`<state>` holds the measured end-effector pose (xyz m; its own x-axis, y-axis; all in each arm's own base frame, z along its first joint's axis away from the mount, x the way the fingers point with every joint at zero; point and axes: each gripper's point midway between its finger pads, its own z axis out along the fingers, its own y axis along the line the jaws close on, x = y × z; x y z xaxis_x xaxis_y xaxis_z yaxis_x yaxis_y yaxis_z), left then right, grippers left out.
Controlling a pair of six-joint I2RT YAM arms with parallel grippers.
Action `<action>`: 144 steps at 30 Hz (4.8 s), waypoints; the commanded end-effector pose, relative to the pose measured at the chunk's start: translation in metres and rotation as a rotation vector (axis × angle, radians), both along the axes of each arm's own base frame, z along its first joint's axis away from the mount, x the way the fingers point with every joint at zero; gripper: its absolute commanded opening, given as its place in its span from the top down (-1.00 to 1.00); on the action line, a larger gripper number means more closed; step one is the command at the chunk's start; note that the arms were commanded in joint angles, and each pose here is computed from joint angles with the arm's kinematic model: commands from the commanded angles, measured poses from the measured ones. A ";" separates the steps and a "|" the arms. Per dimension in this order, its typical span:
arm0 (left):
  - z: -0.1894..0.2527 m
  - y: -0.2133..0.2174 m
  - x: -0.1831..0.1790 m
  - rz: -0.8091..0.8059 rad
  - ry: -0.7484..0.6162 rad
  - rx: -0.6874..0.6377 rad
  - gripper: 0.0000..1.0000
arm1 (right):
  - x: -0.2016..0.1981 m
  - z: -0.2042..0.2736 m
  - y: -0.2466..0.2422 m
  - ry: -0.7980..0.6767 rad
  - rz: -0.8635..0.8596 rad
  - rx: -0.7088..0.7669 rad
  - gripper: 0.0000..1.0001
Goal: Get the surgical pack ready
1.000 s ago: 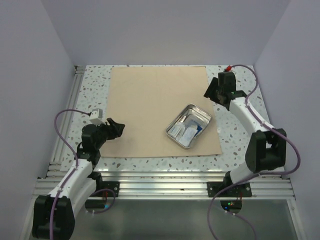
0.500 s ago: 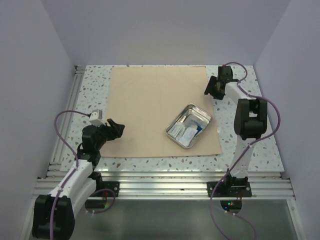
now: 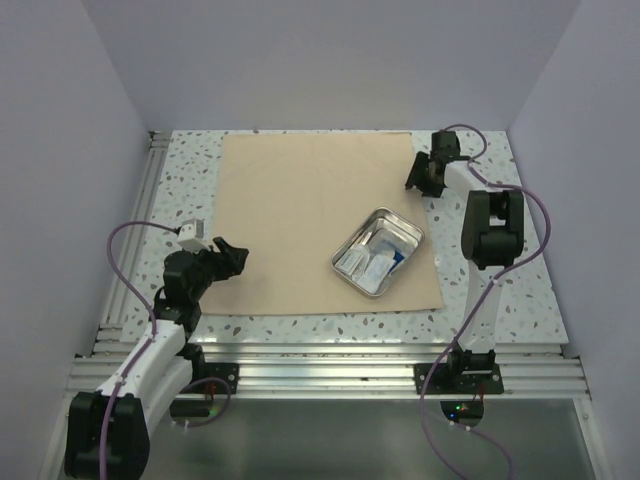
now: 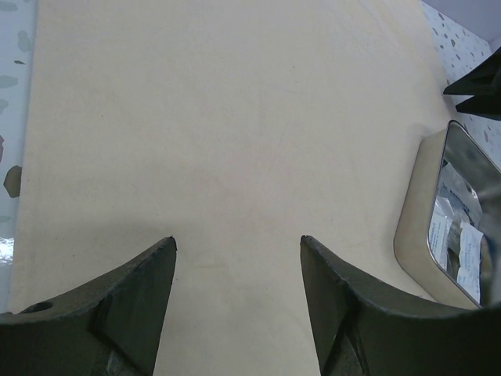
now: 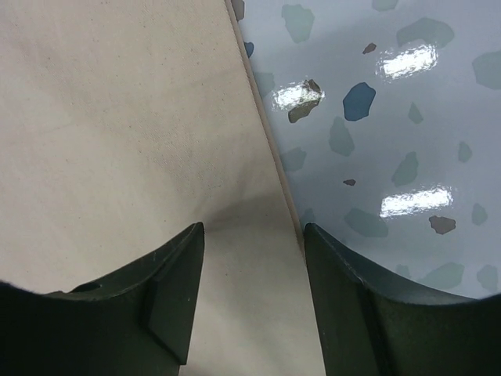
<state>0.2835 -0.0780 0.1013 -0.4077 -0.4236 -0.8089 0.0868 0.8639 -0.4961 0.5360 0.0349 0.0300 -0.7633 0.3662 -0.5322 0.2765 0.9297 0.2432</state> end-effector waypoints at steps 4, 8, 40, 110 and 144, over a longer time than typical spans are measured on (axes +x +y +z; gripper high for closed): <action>0.007 0.001 0.003 0.008 -0.037 0.004 -0.37 | 0.002 -0.012 0.009 0.020 0.032 0.033 0.03; 0.007 0.000 0.003 0.005 -0.035 0.002 -0.37 | 0.001 -0.015 0.010 0.016 0.023 0.048 0.39; -0.045 0.040 0.006 0.347 0.265 -0.044 -0.29 | -0.127 0.018 -0.130 -0.155 -0.666 0.013 1.00; 0.017 0.016 0.074 0.176 0.114 -0.051 -0.38 | -0.181 0.059 0.112 -0.120 0.367 0.144 -0.09; 0.006 0.000 0.041 0.014 -0.020 -0.002 -0.30 | -0.151 0.033 0.119 -0.014 0.342 0.003 1.00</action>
